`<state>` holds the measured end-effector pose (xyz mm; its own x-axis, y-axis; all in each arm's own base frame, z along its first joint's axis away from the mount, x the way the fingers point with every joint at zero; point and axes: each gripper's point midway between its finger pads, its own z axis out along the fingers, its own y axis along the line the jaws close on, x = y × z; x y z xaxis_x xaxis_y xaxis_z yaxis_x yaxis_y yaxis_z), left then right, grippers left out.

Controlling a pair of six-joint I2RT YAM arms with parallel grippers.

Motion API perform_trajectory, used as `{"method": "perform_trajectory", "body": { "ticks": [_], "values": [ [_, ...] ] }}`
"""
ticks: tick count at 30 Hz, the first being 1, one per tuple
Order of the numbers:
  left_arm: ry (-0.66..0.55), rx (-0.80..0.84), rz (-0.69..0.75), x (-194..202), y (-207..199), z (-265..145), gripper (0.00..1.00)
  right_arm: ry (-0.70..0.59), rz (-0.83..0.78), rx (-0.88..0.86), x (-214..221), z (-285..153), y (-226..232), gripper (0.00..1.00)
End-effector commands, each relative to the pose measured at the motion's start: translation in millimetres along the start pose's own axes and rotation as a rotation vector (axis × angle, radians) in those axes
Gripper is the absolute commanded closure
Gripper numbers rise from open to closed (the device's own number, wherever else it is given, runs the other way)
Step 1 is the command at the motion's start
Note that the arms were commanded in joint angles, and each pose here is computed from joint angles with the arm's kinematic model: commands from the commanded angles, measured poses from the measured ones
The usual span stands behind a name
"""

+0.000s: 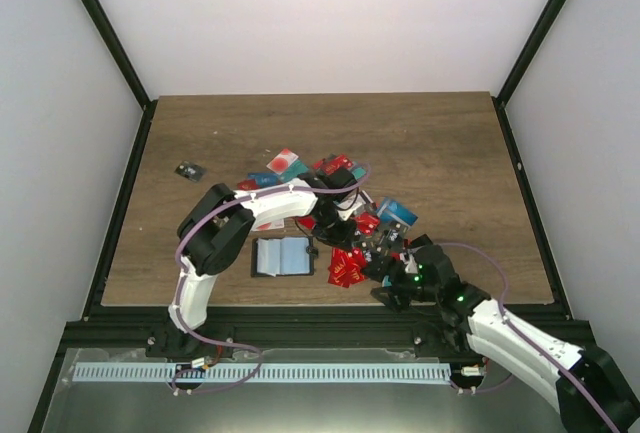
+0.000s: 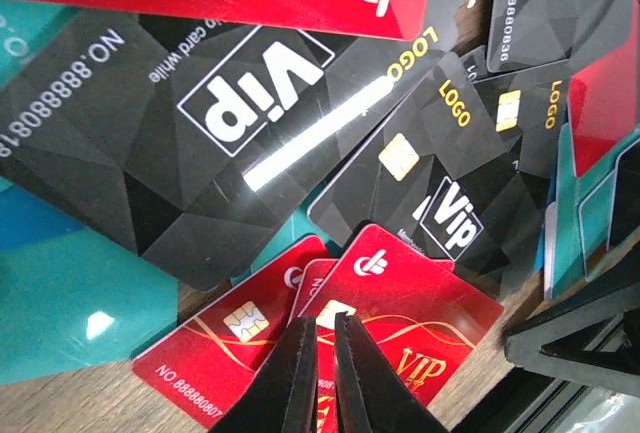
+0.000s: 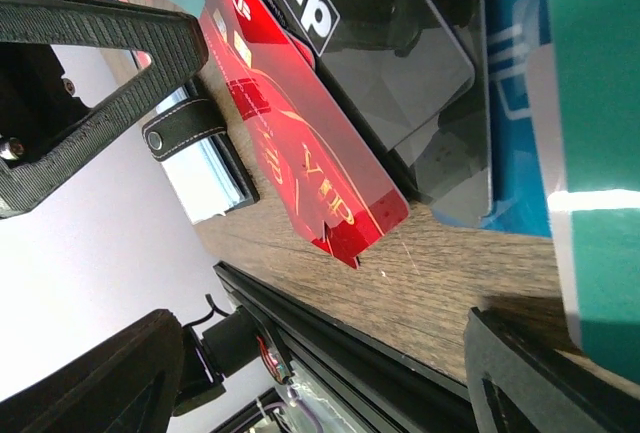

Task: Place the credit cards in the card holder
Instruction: Pick up the credit card from the center of the board.

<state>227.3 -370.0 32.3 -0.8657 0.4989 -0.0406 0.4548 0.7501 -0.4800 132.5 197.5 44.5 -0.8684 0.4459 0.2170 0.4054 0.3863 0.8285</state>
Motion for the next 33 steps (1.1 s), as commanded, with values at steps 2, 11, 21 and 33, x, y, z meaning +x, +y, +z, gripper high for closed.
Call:
{"method": "perform_trajectory", "body": {
  "ticks": [2,11,21,33],
  "values": [
    [0.027,-0.055,0.010,1.0,10.7,5.2,0.91,-0.046,0.049,0.013,-9.1,2.4,-9.4,0.21],
    [0.070,-0.073,0.003,14.4,23.0,17.9,0.91,-0.060,0.064,0.059,-14.5,7.6,-19.5,0.21],
    [0.117,-0.105,-0.012,34.3,45.0,38.3,0.96,-0.078,0.049,0.123,-21.7,13.4,-25.3,0.21],
    [0.164,-0.059,-0.026,45.6,50.6,49.4,0.96,-0.086,-0.038,0.092,-30.3,23.6,-13.0,0.36]
  ]
}}
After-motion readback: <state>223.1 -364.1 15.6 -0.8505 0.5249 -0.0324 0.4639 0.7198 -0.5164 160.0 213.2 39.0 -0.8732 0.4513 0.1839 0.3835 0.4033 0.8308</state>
